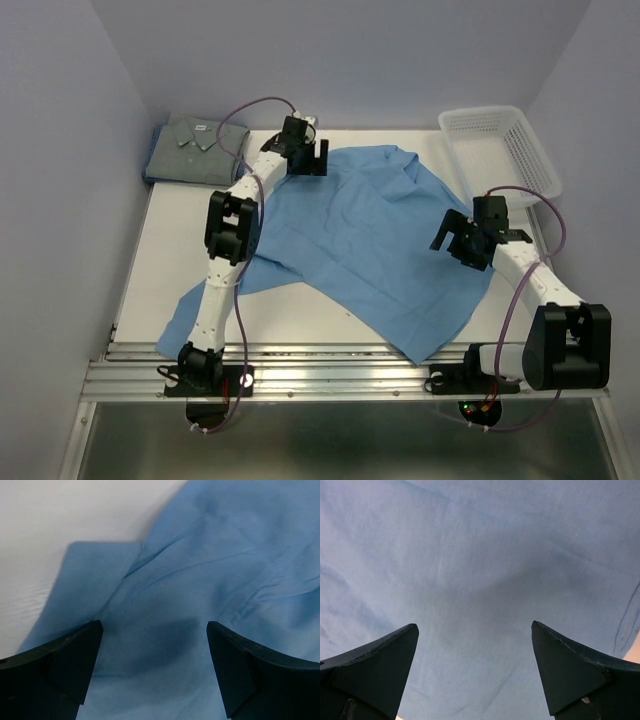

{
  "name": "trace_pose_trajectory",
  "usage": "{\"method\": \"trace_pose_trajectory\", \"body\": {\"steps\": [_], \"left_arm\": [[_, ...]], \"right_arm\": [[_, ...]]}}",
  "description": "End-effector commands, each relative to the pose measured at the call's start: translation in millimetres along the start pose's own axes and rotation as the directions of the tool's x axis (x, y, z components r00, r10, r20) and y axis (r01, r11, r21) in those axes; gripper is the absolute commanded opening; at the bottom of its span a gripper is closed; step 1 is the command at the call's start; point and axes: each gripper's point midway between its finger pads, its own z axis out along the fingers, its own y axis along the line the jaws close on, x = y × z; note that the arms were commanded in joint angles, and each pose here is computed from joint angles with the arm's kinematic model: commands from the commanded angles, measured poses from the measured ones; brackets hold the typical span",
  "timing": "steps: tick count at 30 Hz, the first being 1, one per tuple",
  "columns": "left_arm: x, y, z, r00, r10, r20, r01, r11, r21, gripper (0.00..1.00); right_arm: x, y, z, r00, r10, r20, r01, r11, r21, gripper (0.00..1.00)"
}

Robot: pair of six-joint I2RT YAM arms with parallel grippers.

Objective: Fold and stack the long sleeve shirts
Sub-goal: Fold the shirt

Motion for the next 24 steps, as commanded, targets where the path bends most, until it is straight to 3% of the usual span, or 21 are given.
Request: {"method": "trace_pose_trajectory", "body": {"steps": [1,7,12,17,19,24], "left_arm": [[0.4,24.4,-1.7,1.000,0.008,-0.012,-0.008,0.997,-0.071,0.99],[20.8,57.8,10.6,0.995,-0.076,-0.058,0.065,0.984,-0.165,0.99],[60.3,135.1,-6.5,0.955,-0.269,-0.122,0.221,0.925,-0.311,0.99],[59.3,187.0,-46.3,0.936,-0.348,-0.057,0.296,0.862,-0.412,0.99],[66.1,205.7,-53.1,0.928,-0.368,-0.056,0.309,0.846,-0.435,0.99],[72.3,218.9,-50.0,0.917,-0.389,-0.084,0.315,0.839,-0.444,0.97]], "right_arm": [[-26.8,-14.4,3.3,0.994,0.021,0.103,-0.031,0.995,0.098,1.00],[-36.0,-9.7,34.0,0.997,0.019,0.075,-0.026,0.995,0.095,1.00],[-29.6,-9.2,73.0,1.000,0.006,-0.012,-0.004,0.995,0.095,1.00],[-33.8,-2.5,121.9,0.994,-0.014,-0.106,0.022,0.997,0.080,1.00],[-53.8,5.8,134.2,0.995,-0.026,-0.099,0.033,0.997,0.074,1.00],[-70.5,-11.0,181.5,0.989,-0.071,-0.129,0.094,0.979,0.180,1.00]]}}
